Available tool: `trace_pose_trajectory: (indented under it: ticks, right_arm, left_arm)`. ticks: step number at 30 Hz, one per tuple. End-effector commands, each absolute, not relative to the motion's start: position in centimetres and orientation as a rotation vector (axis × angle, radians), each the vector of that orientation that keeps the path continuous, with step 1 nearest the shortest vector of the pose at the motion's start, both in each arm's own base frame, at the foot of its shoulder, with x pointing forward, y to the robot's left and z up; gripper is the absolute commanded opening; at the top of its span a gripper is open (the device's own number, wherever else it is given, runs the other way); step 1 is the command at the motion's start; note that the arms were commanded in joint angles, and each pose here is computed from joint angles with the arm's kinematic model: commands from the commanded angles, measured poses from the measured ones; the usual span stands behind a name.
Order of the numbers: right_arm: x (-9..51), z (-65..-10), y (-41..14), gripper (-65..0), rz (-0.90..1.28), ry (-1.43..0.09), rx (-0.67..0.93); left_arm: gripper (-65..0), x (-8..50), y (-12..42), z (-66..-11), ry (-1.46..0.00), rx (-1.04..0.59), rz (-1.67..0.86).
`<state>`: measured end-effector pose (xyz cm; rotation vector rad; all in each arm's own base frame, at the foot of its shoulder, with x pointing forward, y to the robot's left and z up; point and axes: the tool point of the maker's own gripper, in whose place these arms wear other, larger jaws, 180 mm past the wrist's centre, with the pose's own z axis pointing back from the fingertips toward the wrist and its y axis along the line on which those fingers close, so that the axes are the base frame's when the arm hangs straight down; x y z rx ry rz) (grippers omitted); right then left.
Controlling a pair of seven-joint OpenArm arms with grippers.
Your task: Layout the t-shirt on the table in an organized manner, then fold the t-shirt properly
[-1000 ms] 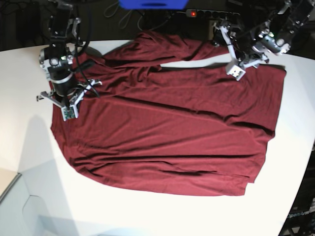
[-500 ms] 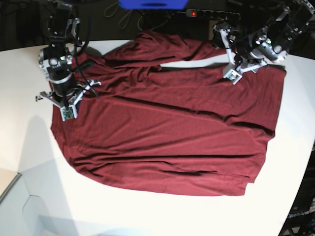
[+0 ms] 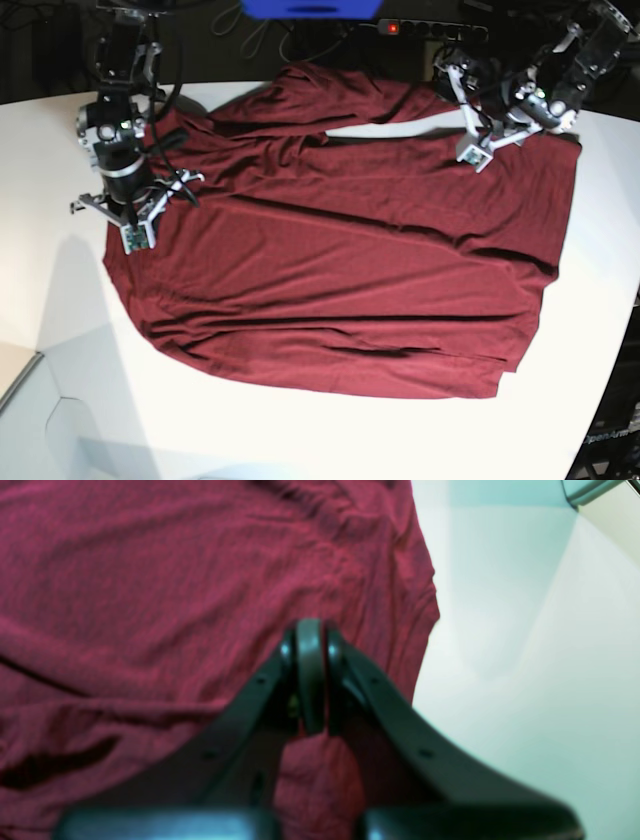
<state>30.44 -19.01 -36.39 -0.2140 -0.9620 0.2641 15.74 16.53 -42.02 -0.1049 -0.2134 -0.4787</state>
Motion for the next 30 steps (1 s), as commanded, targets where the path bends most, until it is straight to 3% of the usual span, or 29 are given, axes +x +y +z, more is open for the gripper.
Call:
trace_pose_trajectory:
  ticks: [1, 15, 17, 20, 21, 30]
  right_arm:
    - [31.2, -35.0, -19.2, -65.0, 0.269, -1.014, -0.228]
    - [31.8, -34.4, -19.8, -65.0, 0.278, -1.027, -0.245]
    - [31.9, -34.3, -19.8, -65.0, 0.278, -1.028, -0.245]
    - [32.1, -34.2, -19.8, -65.0, 0.278, -1.032, -0.247]
    - [32.1, -34.2, -19.9, -65.0, 0.279, -1.032, -0.248]
    - [32.2, -34.0, -20.3, -65.0, 0.29, -1.035, -0.26]
  left_arm:
    - [-21.6, 16.7, 16.9, -41.5, -0.24, -0.091, -0.477]
    - [-21.7, 17.5, 16.5, -42.4, -0.271, -0.034, -0.483]
    - [-24.4, 17.6, 16.4, -42.5, -0.276, -0.026, -0.484]
    - [-36.7, 17.9, 17.5, -43.5, -0.264, 0.018, -0.472]
    - [-37.8, 18.3, 17.3, -43.6, -0.266, 0.02, -0.465]
    - [-38.5, 19.0, 18.1, -45.1, -0.228, 0.057, -0.43]
